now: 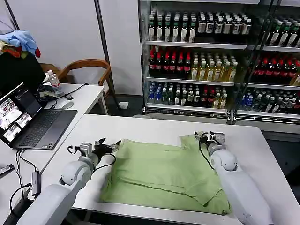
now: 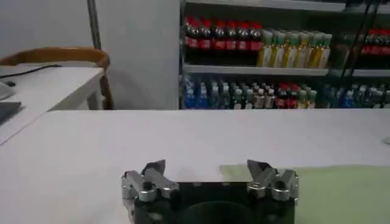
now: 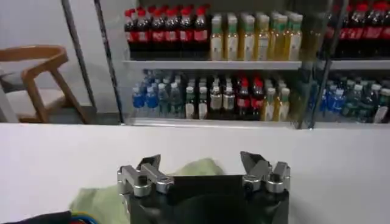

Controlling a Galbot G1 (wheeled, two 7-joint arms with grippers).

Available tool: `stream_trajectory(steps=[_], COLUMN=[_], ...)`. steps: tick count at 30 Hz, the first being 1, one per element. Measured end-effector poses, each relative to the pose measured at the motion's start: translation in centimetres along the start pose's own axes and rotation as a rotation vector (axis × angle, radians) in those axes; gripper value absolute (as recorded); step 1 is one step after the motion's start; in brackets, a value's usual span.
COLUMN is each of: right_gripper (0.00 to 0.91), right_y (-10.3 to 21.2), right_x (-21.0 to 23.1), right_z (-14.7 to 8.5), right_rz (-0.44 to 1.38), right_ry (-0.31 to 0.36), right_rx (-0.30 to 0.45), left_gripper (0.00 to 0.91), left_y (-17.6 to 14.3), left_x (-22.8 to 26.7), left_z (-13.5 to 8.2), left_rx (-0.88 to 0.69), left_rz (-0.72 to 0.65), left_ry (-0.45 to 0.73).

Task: Fold and organize the clothes.

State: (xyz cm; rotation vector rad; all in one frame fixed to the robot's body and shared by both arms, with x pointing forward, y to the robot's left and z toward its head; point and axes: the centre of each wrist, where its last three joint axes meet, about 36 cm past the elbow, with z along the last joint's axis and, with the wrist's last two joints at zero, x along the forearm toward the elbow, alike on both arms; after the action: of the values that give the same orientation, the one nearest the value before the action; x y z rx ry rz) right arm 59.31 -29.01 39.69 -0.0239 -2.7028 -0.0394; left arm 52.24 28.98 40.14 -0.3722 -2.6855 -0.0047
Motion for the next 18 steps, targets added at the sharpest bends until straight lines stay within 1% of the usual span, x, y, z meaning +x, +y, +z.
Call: stream_trajectory(steps=[4, 9, 18], right_gripper=[0.907, 0.907, 0.907], right_y=[-0.1, 0.1, 0.2], right_x=[-0.8, -1.4, -1.7], right_z=[-0.3, 0.2, 0.3], right_rz=[0.004, 0.007, -0.001], right_ry=[0.011, 0.032, 0.049], right_rx=[-0.003, -0.008, -0.011], left_gripper=[0.907, 0.907, 0.907], left_y=[-0.3, -0.6, -0.8], left_x=[-0.7, -1.6, -3.2], left_z=[-0.1, -0.1, 0.0], left_rx=[-0.007, -0.018, -0.03], left_rz=[0.016, 0.031, 0.021], left_ry=[0.0, 0.007, 0.022])
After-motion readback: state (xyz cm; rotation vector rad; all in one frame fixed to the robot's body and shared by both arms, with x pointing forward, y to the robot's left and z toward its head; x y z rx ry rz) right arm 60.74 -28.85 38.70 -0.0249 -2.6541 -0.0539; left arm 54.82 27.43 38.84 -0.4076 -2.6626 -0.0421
